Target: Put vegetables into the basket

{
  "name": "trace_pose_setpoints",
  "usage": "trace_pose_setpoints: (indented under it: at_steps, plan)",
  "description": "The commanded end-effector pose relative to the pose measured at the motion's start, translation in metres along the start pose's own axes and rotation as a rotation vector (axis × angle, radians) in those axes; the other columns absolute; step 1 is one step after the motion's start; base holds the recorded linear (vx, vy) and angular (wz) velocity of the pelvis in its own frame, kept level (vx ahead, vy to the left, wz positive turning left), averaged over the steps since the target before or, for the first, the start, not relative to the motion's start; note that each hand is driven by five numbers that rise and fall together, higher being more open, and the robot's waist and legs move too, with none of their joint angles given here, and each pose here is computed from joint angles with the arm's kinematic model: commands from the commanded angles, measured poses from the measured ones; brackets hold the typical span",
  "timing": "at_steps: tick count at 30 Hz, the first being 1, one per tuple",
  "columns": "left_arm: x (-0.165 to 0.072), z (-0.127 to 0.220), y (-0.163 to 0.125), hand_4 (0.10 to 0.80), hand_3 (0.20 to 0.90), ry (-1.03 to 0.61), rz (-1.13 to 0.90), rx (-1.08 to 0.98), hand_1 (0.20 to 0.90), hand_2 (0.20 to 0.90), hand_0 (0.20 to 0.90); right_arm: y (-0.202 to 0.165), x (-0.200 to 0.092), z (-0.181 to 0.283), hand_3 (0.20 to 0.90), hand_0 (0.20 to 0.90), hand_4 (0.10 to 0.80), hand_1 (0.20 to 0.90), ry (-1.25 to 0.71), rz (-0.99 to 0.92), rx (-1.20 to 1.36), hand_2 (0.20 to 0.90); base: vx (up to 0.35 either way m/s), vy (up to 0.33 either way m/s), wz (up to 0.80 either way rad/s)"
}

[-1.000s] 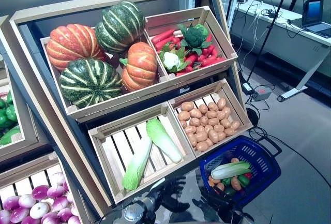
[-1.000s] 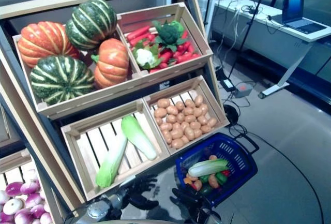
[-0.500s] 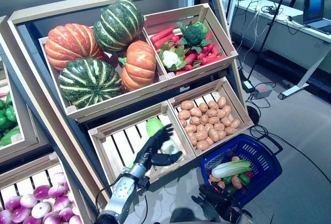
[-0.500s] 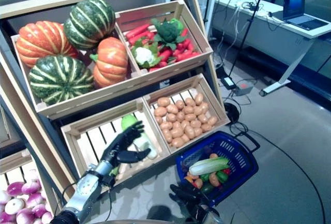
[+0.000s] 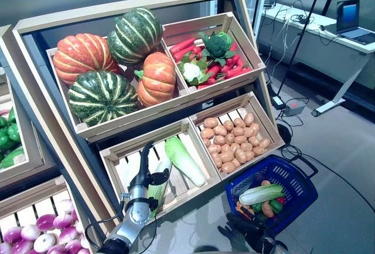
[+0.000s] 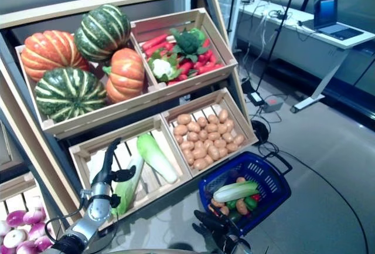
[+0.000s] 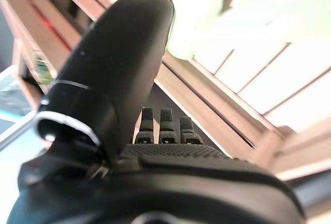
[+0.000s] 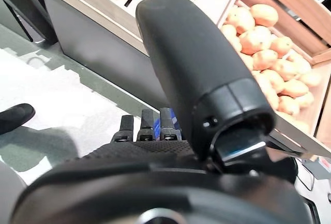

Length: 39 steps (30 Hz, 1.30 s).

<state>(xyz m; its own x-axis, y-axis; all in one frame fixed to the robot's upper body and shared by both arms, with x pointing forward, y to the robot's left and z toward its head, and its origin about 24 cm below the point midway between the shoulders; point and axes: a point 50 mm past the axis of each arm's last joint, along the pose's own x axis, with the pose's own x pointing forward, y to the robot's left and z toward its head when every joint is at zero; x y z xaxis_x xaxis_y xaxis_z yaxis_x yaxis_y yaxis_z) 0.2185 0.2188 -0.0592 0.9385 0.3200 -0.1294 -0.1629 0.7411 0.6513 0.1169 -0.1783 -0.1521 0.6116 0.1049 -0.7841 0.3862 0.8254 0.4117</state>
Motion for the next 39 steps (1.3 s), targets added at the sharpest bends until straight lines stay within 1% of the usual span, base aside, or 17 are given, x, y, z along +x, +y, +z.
trace_pose_setpoints:
  at_steps: [1,5,7,10,12,14,19,22,27,32,35,37,39]
  plan:
    - [0.054,0.054,0.025,0.8,0.9,-0.122,0.202,-0.107,0.9,0.9,0.9,0.035,0.009,0.036,0.9,0.9,0.8,0.9,-0.156,0.165,-0.012,0.9,-0.073,0.025,-0.07]
    - [0.069,0.069,0.033,0.8,0.9,-0.143,0.242,-0.107,0.9,0.9,0.9,0.047,0.012,0.062,0.9,0.9,0.8,0.9,-0.211,0.214,-0.029,0.9,-0.168,0.039,-0.16]
    - [0.072,0.071,0.035,0.8,0.9,-0.132,0.247,-0.115,0.9,0.9,0.9,0.048,0.013,0.067,0.9,0.9,0.8,0.9,-0.22,0.218,-0.027,0.9,-0.122,0.043,-0.12]
    - [0.085,0.076,0.05,0.8,0.9,-0.119,0.302,-0.138,0.9,0.9,0.9,0.057,0.016,0.086,0.9,0.9,0.8,0.9,-0.262,0.242,-0.034,0.9,-0.219,0.07,-0.18]
    - [0.088,0.079,0.054,0.8,0.9,-0.122,0.313,-0.136,0.9,0.9,0.9,0.06,0.017,0.091,0.9,0.9,0.8,0.9,-0.274,0.247,-0.038,0.9,-0.152,0.047,-0.3]
    - [0.096,0.085,0.064,0.8,0.9,-0.121,0.34,-0.138,0.9,0.9,0.9,0.069,0.018,0.104,0.9,0.9,0.8,0.9,-0.301,0.26,-0.052,0.9,-0.18,0.056,-0.2]
    - [0.107,0.088,0.081,0.8,0.9,-0.076,0.381,-0.181,0.9,0.9,0.9,0.074,0.02,0.125,0.9,0.9,0.8,0.9,-0.343,0.263,-0.072,0.9,-0.121,0.047,-0.1]
    - [0.111,0.09,0.088,0.8,0.9,-0.068,0.399,-0.177,0.9,0.9,0.9,0.075,0.02,0.13,0.9,0.9,0.8,0.9,-0.352,0.263,-0.067,0.9,-0.067,0.026,-0.1]
    - [0.122,0.095,0.11,0.8,0.9,-0.042,0.424,-0.182,0.9,0.9,0.9,0.071,0.019,0.144,0.9,0.9,0.8,0.9,-0.386,0.258,-0.044,0.9,-0.053,0.021,-0.02]
    - [0.126,0.096,0.119,0.8,0.9,0.01,0.47,-0.197,0.9,0.9,0.9,0.072,0.018,0.152,0.9,0.9,0.8,0.9,-0.421,0.266,-0.026,0.9,-0.008,0.021,-0.01]
    - [0.128,0.095,0.128,0.8,0.9,0.073,0.542,-0.222,0.9,0.9,0.9,0.076,0.017,0.159,0.9,0.9,0.8,0.9,-0.447,0.272,-0.019,0.9,-0.045,0.005,0.02]
    - [0.129,0.096,0.13,0.8,0.9,0.084,0.576,-0.216,0.9,0.9,0.9,0.078,0.018,0.161,0.9,0.9,0.8,0.9,-0.454,0.271,-0.014,0.9,-0.019,-0.012,0.02]
    - [0.129,0.096,0.129,0.8,0.9,0.094,0.563,-0.216,0.9,0.9,0.9,0.078,0.018,0.162,0.9,0.9,0.8,0.9,-0.455,0.265,-0.011,0.9,0.0,0.0,0.0]
